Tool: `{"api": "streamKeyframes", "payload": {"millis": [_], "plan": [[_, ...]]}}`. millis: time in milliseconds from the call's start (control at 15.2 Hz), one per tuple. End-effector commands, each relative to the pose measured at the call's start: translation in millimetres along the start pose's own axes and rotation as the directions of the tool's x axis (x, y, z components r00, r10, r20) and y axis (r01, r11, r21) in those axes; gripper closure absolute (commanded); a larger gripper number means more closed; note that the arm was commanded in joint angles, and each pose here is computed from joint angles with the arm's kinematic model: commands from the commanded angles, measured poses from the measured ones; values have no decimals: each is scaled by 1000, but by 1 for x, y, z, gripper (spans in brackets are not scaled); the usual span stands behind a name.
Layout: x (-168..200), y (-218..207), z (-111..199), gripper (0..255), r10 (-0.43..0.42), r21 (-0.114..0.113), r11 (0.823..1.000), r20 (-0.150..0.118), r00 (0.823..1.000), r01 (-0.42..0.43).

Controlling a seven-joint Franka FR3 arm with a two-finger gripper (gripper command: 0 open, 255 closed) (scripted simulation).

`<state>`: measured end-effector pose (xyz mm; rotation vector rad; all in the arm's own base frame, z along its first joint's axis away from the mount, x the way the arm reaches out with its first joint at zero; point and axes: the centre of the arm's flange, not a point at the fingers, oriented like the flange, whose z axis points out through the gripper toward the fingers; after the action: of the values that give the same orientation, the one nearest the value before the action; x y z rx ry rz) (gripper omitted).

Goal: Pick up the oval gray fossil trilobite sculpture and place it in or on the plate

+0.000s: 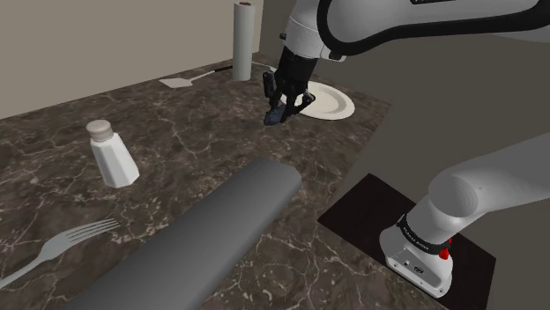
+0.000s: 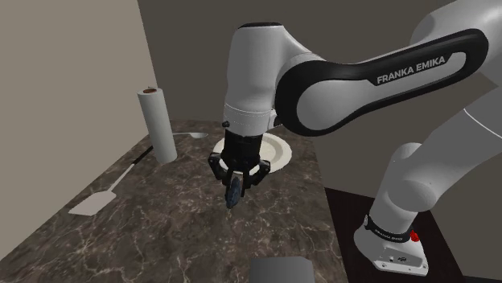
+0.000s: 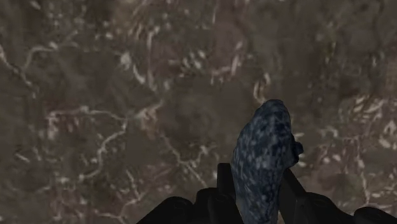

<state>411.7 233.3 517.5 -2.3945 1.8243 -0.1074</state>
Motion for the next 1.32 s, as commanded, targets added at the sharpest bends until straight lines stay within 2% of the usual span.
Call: {"api": "streamKeyframes", "payload": {"millis": [0, 132, 1254], "plan": [[0, 0, 0, 255, 0, 0, 1000, 0, 1000, 0], [0, 0, 0, 255, 0, 0, 1000, 0, 1000, 0], [-2, -13, -86, 255, 0, 0, 1000, 0, 1000, 0]]}}
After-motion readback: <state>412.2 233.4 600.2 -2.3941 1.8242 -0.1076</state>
